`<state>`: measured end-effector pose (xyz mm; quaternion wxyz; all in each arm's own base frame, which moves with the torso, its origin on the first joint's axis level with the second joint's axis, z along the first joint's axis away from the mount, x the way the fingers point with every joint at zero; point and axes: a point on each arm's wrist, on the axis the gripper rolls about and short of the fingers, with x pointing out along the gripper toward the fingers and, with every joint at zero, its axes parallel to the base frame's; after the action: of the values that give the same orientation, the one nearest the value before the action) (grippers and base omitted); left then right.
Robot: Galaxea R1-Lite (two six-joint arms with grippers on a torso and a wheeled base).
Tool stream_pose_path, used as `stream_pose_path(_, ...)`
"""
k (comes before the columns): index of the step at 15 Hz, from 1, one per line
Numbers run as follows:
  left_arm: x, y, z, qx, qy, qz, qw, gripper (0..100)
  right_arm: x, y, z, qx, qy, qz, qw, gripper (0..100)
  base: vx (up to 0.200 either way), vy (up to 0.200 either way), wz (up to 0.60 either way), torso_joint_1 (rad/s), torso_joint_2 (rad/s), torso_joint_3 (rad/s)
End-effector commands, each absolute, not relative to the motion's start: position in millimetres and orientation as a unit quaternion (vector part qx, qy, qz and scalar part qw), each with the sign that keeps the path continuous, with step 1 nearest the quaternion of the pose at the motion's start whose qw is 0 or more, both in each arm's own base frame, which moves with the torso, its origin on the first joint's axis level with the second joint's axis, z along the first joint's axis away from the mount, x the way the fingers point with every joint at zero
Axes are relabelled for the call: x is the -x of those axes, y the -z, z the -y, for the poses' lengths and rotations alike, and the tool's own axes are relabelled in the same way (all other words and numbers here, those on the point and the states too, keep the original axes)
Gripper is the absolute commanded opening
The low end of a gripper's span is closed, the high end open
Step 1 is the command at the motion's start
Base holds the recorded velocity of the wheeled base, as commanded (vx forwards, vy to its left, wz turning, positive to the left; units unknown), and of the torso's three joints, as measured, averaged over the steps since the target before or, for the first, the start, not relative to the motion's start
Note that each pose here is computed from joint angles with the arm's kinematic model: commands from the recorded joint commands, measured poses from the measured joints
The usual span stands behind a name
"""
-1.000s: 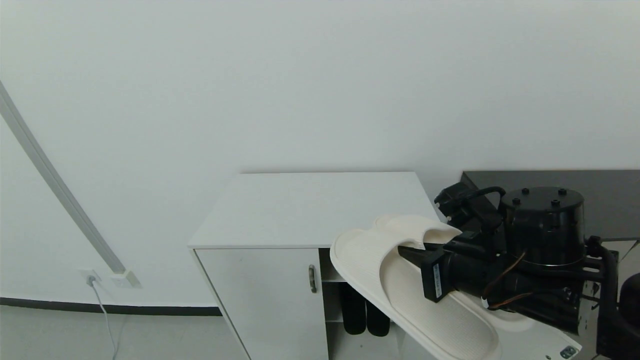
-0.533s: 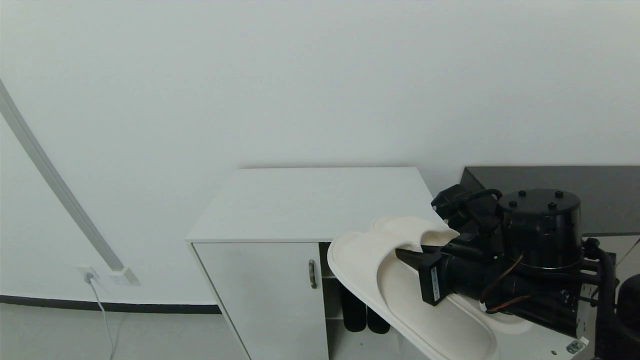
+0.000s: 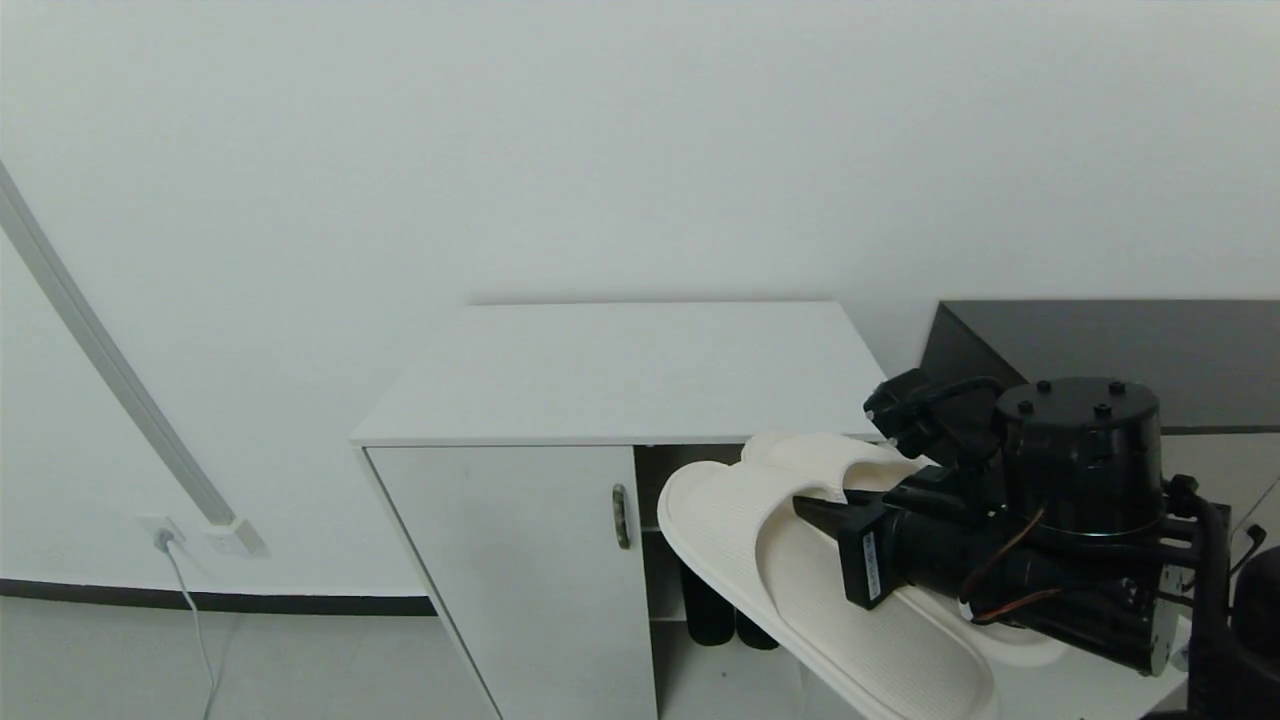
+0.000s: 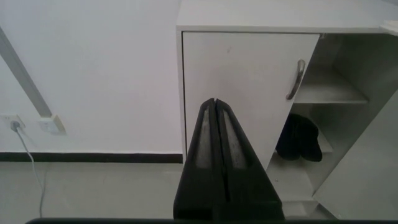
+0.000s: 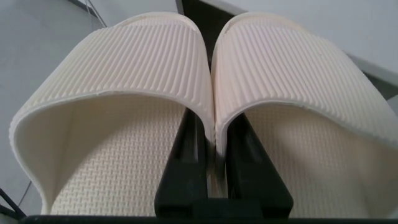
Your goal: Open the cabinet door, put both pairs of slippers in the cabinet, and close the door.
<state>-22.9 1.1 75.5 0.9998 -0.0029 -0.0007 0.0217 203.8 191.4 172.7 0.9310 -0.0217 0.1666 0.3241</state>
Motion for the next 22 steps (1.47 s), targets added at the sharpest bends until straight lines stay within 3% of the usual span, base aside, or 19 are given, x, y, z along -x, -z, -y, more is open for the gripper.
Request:
stream_pose_path(1,22.8,-75.5,-1.1,0.003,-0.022,0.0,1.0,0,-204.0,-171.8,-192.0,0.023,-0.324,-0.168,0.931,0,0.0,0.0,0.0,-0.237,0.54,0.32)
stream_pose_path(12,22.8,-75.5,-1.0,0.003,-0.021,0.0,1.0,0,-205.8,-168.0,-193.6,0.025,-0.323,-0.173,0.93,0,0.0,0.0,0.0,-0.199,0.52,0.319)
stream_pose_path(22,22.8,-75.5,-1.0,0.003,-0.021,0.0,1.0,0,-204.4,-165.9,-193.5,0.028,-0.325,-0.177,0.929,0,0.0,0.0,0.0,-0.122,0.46,0.341)
